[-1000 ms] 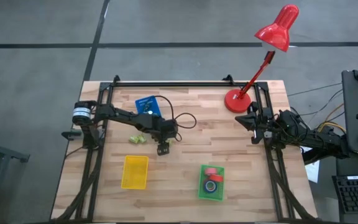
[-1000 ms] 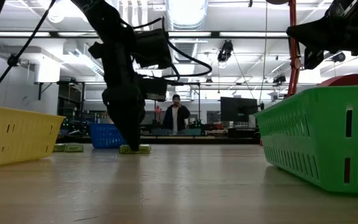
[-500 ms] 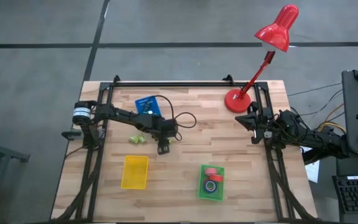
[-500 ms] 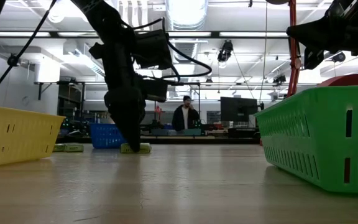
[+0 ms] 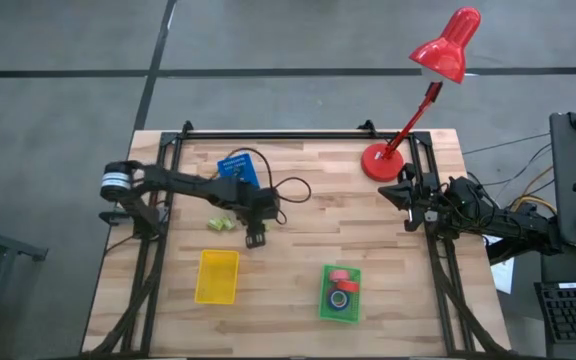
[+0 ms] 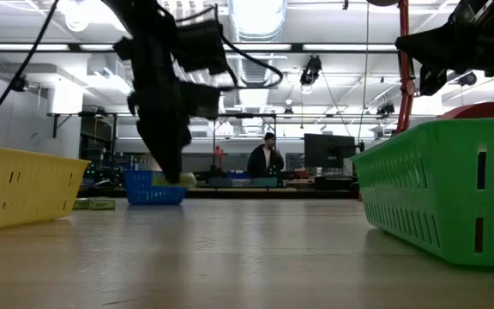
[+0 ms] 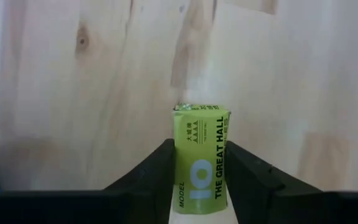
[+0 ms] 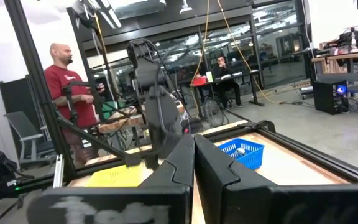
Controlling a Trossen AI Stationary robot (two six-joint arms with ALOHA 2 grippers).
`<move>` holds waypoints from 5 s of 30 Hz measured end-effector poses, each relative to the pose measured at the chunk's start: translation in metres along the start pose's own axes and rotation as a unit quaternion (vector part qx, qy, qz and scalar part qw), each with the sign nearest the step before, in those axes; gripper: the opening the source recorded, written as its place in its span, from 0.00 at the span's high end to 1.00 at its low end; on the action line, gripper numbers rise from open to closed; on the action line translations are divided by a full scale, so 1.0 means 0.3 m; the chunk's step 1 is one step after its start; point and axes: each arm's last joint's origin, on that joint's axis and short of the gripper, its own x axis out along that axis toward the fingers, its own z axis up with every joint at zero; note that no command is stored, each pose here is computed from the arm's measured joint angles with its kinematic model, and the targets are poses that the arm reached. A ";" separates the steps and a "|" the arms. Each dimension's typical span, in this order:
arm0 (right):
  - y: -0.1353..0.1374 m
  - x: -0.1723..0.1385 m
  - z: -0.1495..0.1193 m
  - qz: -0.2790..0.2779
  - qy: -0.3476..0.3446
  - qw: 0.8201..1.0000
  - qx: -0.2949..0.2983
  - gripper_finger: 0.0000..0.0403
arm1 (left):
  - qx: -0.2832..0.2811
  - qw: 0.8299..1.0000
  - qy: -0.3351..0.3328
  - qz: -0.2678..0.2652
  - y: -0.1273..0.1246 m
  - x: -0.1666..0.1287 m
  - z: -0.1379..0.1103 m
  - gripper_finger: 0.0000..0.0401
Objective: Pick and place Stapler, Stapler remover, tape
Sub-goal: Put the right staple pin box into the yellow bin, then put the left staple pin box into the yellow bin
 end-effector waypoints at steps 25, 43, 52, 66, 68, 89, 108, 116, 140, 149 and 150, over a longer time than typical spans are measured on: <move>0.000 0.000 0.000 0.000 0.000 1.000 0.000 0.98 | -0.026 0.993 0.064 -0.099 -0.221 -0.221 -0.346 0.68; 0.000 0.000 0.000 0.000 0.000 1.000 0.000 0.98 | -0.057 0.986 0.096 -0.126 -0.216 -0.134 -0.399 0.66; 0.000 0.000 0.000 0.000 0.000 1.000 0.000 0.98 | -0.059 0.986 0.081 -0.131 -0.221 -0.140 -0.387 0.63; 0.000 0.000 0.000 0.000 0.000 1.000 0.000 0.98 | -0.044 0.990 0.061 -0.116 -0.225 -0.198 -0.357 0.40; 0.000 0.000 0.000 0.000 0.000 1.000 0.000 0.98 | -0.033 0.993 0.053 -0.095 -0.221 -0.216 -0.354 0.40; 0.000 0.000 -0.001 0.000 0.000 1.000 0.000 0.98 | -0.014 0.996 0.071 0.047 -0.037 -0.220 -0.332 0.39; 0.000 0.000 0.000 0.000 0.000 1.000 0.000 0.98 | 0.078 0.988 0.089 0.098 -0.003 -0.114 -0.376 0.21; 0.000 0.000 0.000 0.000 0.000 1.000 0.000 0.98 | 0.070 0.984 0.126 0.104 0.018 -0.057 -0.368 0.21; 0.000 0.000 -0.001 0.000 0.000 1.000 0.000 0.98 | 0.082 0.979 0.158 0.099 0.026 0.010 -0.361 0.47; 0.000 0.000 -0.001 0.000 0.000 1.000 0.000 0.98 | 0.077 0.979 0.158 0.107 0.027 0.011 -0.361 0.64; 0.000 0.000 -0.001 0.000 0.000 1.000 0.000 0.98 | 0.077 0.979 0.157 0.107 0.027 0.010 -0.361 0.66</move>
